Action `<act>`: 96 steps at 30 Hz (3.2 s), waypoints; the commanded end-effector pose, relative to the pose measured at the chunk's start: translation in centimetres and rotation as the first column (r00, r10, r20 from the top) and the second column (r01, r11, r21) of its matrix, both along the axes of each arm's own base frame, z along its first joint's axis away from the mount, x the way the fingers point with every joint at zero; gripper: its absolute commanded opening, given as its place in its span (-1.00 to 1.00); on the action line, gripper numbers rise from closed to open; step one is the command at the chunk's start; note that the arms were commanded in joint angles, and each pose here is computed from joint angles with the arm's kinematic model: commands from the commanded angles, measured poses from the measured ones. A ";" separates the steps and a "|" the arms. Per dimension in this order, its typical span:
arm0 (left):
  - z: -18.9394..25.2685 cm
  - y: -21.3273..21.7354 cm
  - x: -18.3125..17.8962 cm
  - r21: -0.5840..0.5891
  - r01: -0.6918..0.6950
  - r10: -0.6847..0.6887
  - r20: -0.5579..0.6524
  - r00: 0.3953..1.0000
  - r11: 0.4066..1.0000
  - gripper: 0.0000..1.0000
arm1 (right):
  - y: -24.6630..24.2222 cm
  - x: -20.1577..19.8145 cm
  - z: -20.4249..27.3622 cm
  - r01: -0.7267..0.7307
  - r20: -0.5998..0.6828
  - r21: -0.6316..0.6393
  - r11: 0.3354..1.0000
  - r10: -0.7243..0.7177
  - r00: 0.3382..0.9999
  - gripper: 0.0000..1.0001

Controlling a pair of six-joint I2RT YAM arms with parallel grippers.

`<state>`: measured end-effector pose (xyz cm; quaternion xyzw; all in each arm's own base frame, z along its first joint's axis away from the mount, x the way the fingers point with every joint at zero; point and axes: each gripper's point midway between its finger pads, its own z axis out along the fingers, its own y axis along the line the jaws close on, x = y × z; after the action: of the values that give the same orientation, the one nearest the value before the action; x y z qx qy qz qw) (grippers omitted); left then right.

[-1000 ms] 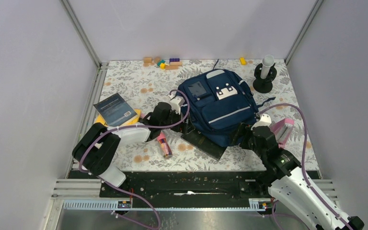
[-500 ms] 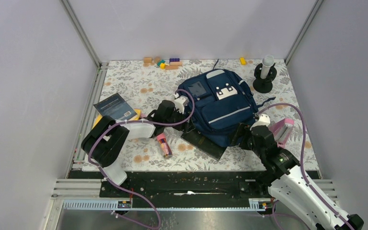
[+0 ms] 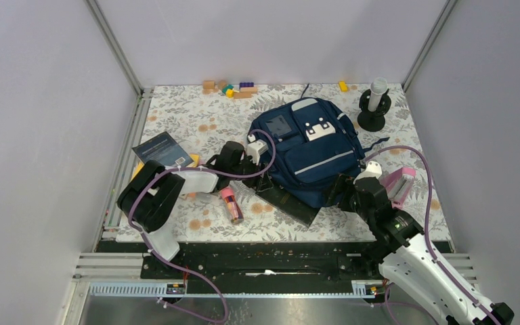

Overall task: Pack the student bag
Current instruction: Unzip the student bag at the center of the board.

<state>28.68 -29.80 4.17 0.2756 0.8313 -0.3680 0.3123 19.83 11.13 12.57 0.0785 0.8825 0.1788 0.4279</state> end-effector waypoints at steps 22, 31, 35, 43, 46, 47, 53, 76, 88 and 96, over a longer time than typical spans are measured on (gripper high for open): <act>1.9 -1.4 2.8 -0.083 0.077 -0.065 0.143 0.988 0.994 0.28 | 0.5 0.2 -1.0 -0.006 -0.038 -0.007 1.000 0.006 0.999 0.74; 1.1 -1.7 2.7 -0.036 0.076 -0.070 0.148 0.987 0.996 -0.15 | 1.1 0.2 -1.1 -0.016 -0.041 0.025 1.000 0.017 0.999 0.73; 1.1 -1.4 2.6 -0.009 0.059 -0.057 0.159 0.986 0.998 -0.37 | 1.0 0.0 -1.7 -0.009 -0.052 0.023 1.000 0.011 0.999 0.72; 2.5 -0.9 3.0 -0.008 0.017 -0.015 0.200 0.980 1.000 -0.79 | 0.8 -0.3 -2.5 -0.009 -0.070 0.015 1.000 0.010 0.998 0.70; 3.3 -0.9 2.7 -0.018 0.017 -0.013 0.198 0.980 1.000 -1.00 | 0.7 -0.3 -2.9 0.001 -0.079 0.008 1.000 -0.001 0.997 0.69; 3.6 -0.9 2.5 -0.019 0.018 -0.014 0.200 0.980 1.000 -1.00 | 0.6 -0.3 -3.0 0.009 -0.083 0.008 1.000 -0.008 0.997 0.69; 4.4 -0.7 0.9 -0.037 -0.021 0.026 0.163 0.986 0.999 -1.00 | 0.6 0.5 -2.7 0.057 -0.054 0.038 0.998 -0.055 0.997 0.70; 3.7 1.7 -2.2 -0.025 -0.161 0.161 -0.006 0.987 0.987 -1.00 | 3.2 1.4 -5.2 0.116 -0.071 0.207 0.972 -0.103 0.992 0.64; 2.7 3.1 -2.7 0.031 -0.172 0.172 0.023 0.985 0.985 -1.00 | -0.3 0.8 -7.3 0.370 -0.130 0.226 0.901 -0.349 0.928 0.63; 2.2 3.3 -2.9 0.047 -0.169 0.168 0.023 0.986 0.985 -1.00 | 2.1 1.9 -6.6 0.315 -0.145 0.286 0.905 -0.284 0.948 0.54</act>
<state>25.30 -26.68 5.40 0.2088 0.8673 -0.3220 0.3170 20.85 12.13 4.90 0.2841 0.8523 0.2168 0.3818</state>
